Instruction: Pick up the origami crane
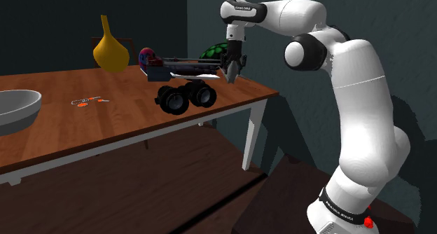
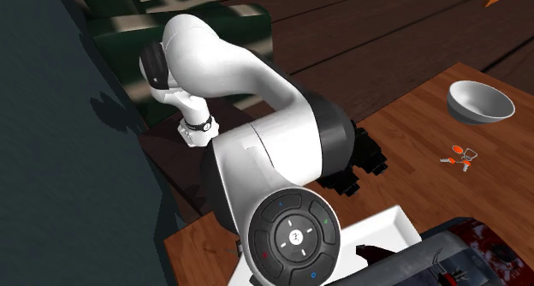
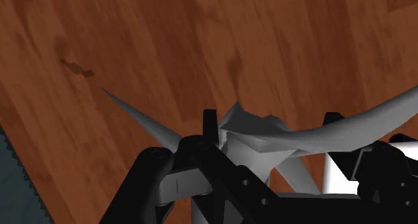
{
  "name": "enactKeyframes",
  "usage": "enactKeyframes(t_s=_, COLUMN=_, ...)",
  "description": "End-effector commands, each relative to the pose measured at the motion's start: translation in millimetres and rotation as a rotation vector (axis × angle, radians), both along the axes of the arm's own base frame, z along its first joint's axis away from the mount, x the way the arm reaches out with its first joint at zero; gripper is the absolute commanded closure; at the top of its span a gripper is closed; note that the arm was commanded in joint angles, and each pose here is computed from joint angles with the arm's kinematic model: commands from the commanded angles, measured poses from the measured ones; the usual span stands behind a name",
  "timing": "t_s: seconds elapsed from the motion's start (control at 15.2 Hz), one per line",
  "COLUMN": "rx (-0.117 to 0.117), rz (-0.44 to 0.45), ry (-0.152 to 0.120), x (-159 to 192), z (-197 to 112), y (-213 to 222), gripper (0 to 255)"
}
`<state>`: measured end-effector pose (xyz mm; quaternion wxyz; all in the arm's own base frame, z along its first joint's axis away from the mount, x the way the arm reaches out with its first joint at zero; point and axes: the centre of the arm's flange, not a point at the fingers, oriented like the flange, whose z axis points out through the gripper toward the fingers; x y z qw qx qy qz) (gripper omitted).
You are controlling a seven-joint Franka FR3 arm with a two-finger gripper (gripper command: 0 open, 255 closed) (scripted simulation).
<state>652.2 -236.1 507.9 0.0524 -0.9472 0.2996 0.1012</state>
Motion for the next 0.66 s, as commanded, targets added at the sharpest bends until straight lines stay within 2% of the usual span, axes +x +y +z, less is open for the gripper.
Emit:
enactKeyframes(t_s=0.0, rx=0.000, rz=0.000, ry=0.000, x=-1.1, z=10.7, y=0.1, gripper=255)
enactKeyframes(t_s=0.46, rx=0.000, rz=0.000, ry=0.000, x=-1.1, z=47.6, y=0.1, gripper=255)
enactKeyframes(t_s=0.59, rx=0.000, rz=0.000, ry=0.000, x=-1.1, z=48.4, y=0.1, gripper=255)
